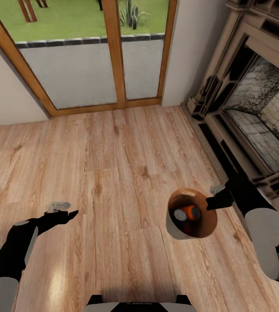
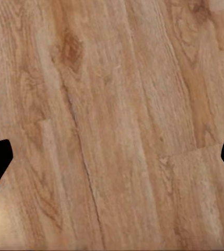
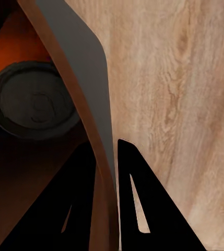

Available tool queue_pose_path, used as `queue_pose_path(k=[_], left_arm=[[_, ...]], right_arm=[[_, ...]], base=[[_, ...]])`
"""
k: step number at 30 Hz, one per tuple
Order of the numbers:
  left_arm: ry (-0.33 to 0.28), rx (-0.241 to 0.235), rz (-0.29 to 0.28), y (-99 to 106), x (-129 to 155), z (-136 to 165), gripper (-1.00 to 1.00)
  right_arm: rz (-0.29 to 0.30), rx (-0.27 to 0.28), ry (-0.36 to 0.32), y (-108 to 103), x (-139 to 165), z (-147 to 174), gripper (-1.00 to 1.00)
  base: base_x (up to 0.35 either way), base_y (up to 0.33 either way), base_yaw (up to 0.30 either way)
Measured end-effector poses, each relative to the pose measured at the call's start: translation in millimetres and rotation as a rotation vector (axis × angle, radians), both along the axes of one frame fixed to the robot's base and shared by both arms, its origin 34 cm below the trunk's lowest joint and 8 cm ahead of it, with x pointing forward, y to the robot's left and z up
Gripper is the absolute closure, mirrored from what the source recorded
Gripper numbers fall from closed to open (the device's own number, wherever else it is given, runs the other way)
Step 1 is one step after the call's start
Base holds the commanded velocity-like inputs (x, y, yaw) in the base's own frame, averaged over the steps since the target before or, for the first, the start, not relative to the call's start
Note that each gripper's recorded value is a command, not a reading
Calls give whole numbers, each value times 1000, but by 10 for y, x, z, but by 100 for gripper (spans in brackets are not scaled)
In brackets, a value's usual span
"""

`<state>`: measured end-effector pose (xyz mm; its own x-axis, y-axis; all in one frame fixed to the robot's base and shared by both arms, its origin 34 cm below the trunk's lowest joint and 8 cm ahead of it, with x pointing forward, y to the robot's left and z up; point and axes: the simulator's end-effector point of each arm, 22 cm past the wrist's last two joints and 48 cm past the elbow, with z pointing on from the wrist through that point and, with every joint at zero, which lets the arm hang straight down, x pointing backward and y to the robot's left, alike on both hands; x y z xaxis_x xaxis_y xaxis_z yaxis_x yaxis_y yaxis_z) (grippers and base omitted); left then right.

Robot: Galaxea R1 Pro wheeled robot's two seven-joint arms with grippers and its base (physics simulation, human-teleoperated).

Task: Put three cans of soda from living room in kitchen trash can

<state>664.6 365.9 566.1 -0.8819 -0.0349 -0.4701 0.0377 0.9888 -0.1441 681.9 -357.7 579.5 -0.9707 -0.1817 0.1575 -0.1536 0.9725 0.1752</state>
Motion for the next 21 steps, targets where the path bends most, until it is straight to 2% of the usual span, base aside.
queue_pose_path(k=[1,6,7,11,15,21], left_arm=[[-5,53,33,78,14,-46,-100],[-66,174,91,251,125,-106,-100],[-74,185,97,259,139,-117,-100],[-98,207,116,239,179,-169,-100],[-108,214,123,221,189,-232,-100],[-109,215,124,216,189,-328,-100]], right_arm=[[4,5,5,3,-64,-51,100],[8,11,24,-10,-237,-212,100],[6,12,35,-11,-295,-251,100],[28,33,13,-39,-405,-399,100],[-4,78,-44,-79,-410,-501,100],[8,13,-64,-233,-390,-637,100]], base=[[0,0,0],[0,0,0],[0,0,0],[0,0,0],[0,0,0],[0,0,0]])
